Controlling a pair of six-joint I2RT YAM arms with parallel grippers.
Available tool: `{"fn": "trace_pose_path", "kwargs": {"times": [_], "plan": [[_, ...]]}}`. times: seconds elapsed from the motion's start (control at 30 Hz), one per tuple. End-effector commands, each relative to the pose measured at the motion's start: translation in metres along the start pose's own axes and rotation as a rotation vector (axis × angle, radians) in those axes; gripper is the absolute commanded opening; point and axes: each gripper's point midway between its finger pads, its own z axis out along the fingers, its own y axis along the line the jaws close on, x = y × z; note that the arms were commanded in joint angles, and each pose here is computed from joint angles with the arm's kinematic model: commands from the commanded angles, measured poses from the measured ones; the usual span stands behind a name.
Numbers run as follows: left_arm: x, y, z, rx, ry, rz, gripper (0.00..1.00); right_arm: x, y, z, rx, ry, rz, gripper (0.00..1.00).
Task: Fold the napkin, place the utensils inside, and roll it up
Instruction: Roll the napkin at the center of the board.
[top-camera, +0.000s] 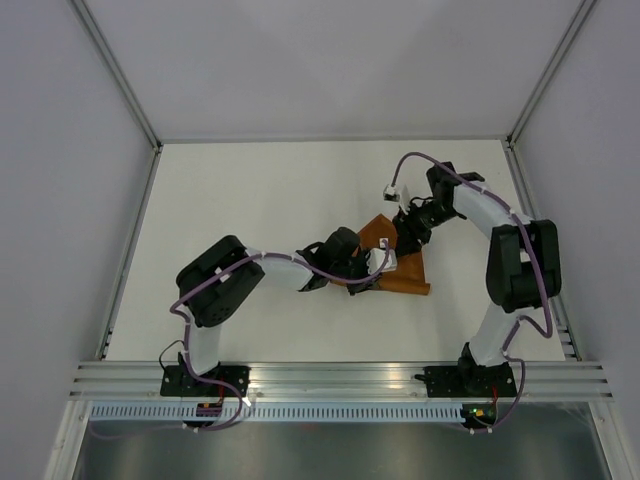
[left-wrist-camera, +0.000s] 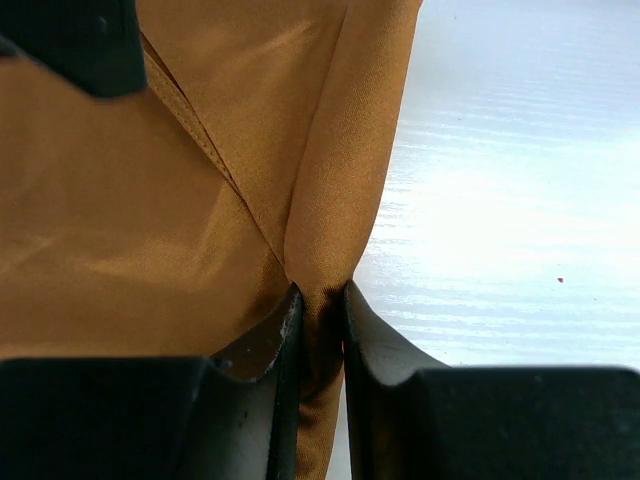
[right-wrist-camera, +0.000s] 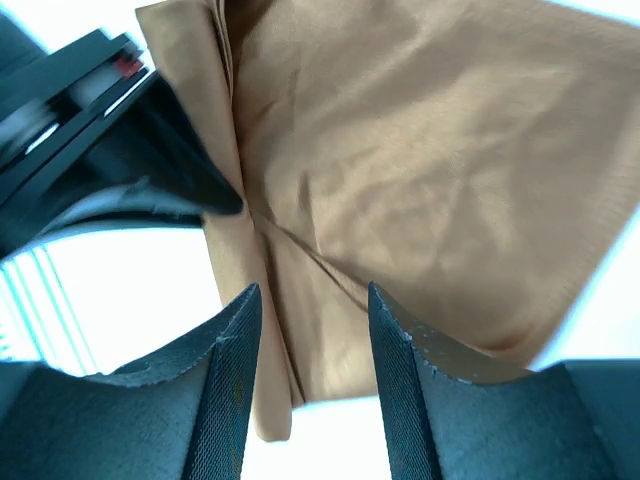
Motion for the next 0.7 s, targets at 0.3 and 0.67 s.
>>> {"fn": "trace_pose_path", "kwargs": {"times": [0.3,0.67], "plan": [[0.053,-0.032,-0.007,0.339,0.117,-0.433,0.02,0.011,0.031,-0.027,0.334,-0.204,-0.421,0.61],[0.065,-0.028,-0.001,0.372,0.243,-0.614,0.02,0.025,0.054,0.028,0.420,-0.115,-0.611,0.63]]}}
